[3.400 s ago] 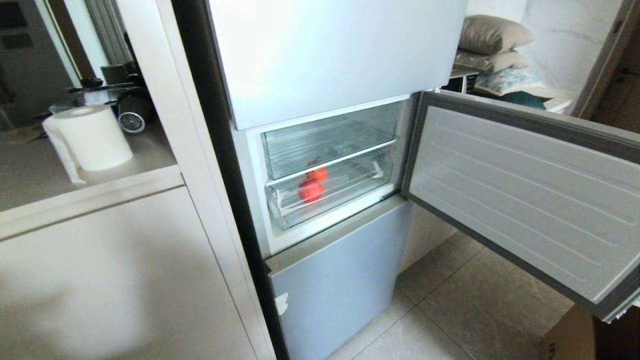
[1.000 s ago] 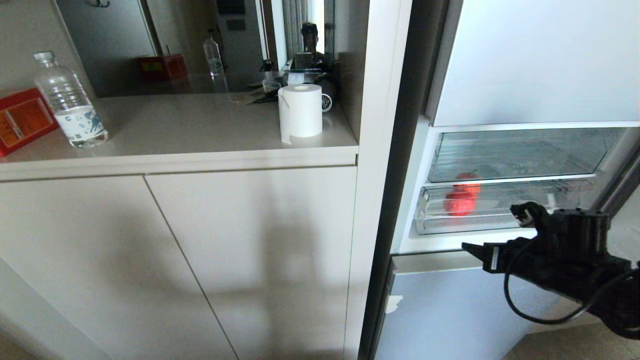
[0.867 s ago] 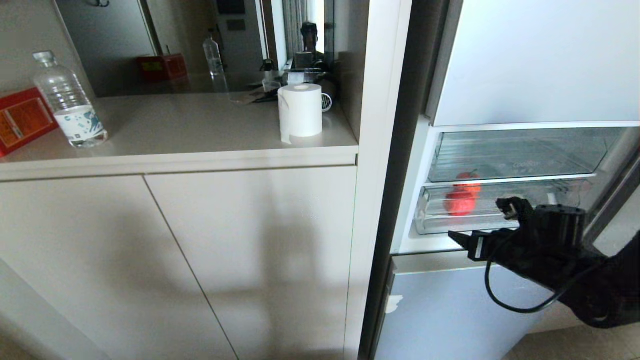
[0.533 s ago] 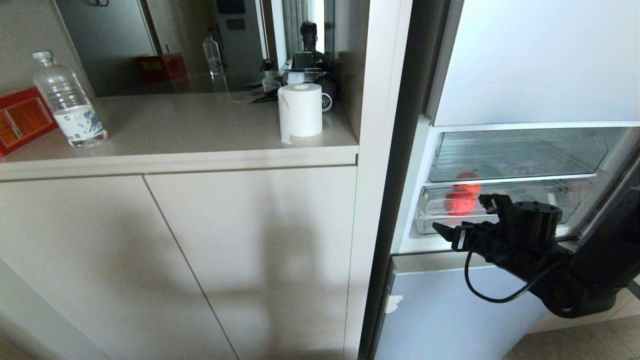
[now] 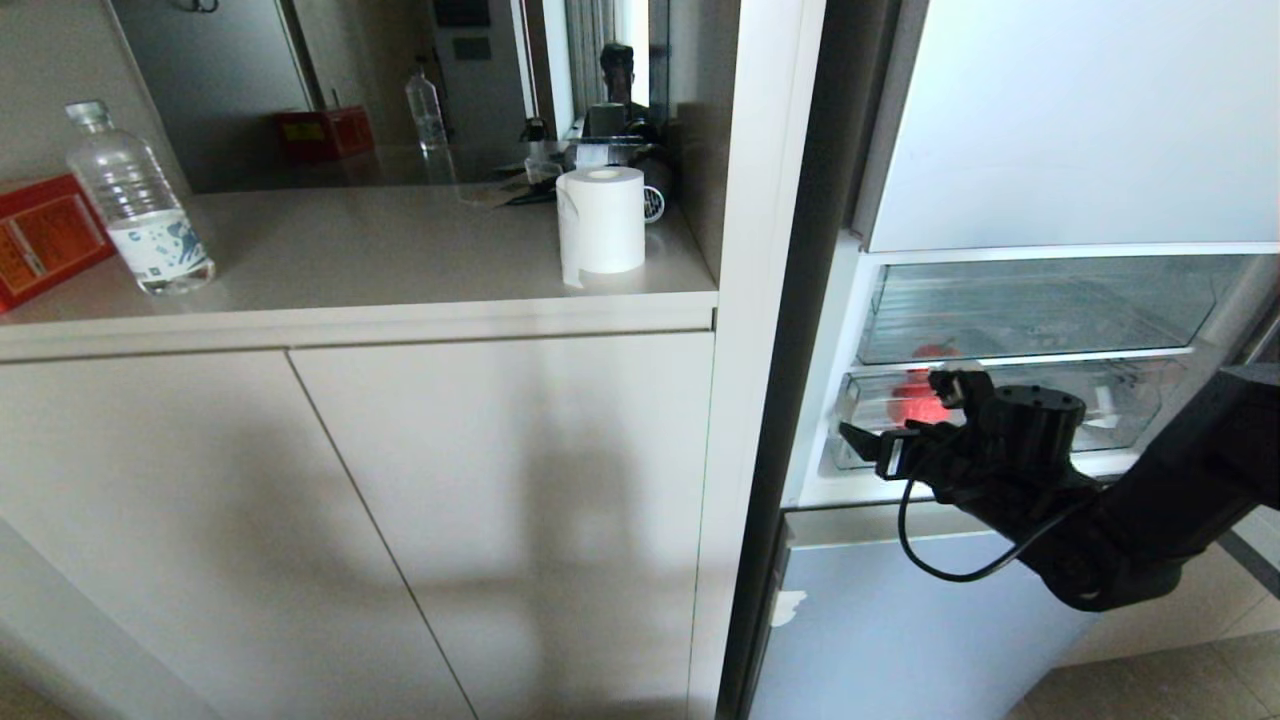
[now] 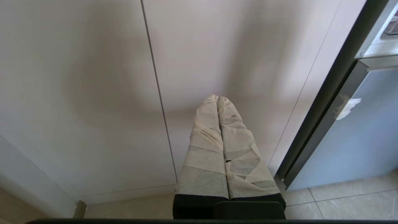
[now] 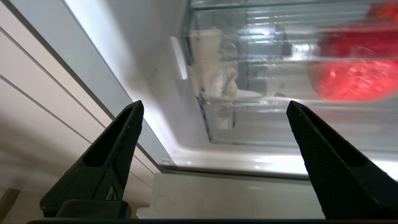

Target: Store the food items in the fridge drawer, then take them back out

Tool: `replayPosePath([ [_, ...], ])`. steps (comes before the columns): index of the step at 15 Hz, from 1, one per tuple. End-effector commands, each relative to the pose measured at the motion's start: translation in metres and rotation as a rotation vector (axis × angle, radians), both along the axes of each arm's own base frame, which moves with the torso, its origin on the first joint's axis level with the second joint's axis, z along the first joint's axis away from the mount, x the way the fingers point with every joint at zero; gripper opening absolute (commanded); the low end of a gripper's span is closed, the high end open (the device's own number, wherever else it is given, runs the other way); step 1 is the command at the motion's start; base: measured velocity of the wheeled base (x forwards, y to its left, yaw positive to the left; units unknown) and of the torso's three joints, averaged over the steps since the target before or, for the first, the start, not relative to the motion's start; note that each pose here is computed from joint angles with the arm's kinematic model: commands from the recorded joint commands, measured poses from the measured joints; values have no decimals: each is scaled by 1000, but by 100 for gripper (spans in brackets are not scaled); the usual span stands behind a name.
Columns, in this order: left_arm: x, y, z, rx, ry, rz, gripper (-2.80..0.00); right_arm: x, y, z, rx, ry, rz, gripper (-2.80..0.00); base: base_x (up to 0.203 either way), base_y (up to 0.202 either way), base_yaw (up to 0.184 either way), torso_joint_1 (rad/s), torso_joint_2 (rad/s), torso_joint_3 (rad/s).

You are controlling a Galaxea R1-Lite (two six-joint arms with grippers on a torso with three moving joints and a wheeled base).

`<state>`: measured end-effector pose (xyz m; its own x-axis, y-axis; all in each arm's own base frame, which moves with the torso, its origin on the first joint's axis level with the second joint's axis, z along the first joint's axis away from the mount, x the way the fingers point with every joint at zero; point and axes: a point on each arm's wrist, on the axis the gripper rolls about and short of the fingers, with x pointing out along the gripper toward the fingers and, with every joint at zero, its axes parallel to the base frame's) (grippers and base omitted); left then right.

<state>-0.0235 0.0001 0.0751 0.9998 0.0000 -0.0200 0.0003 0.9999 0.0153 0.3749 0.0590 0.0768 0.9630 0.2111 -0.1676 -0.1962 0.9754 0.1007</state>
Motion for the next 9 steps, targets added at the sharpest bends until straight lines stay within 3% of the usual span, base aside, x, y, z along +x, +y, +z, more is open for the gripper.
replayPosePath([
  [1, 0, 0, 0, 0, 0, 0, -280, 7, 1, -4, -2, -8, 0, 0, 0, 0, 0, 0, 0, 0],
  [9, 0, 0, 0, 0, 0, 0, -280, 22, 9, -11, -9, -25, -17, 0, 0, 0, 0, 0, 0, 0],
])
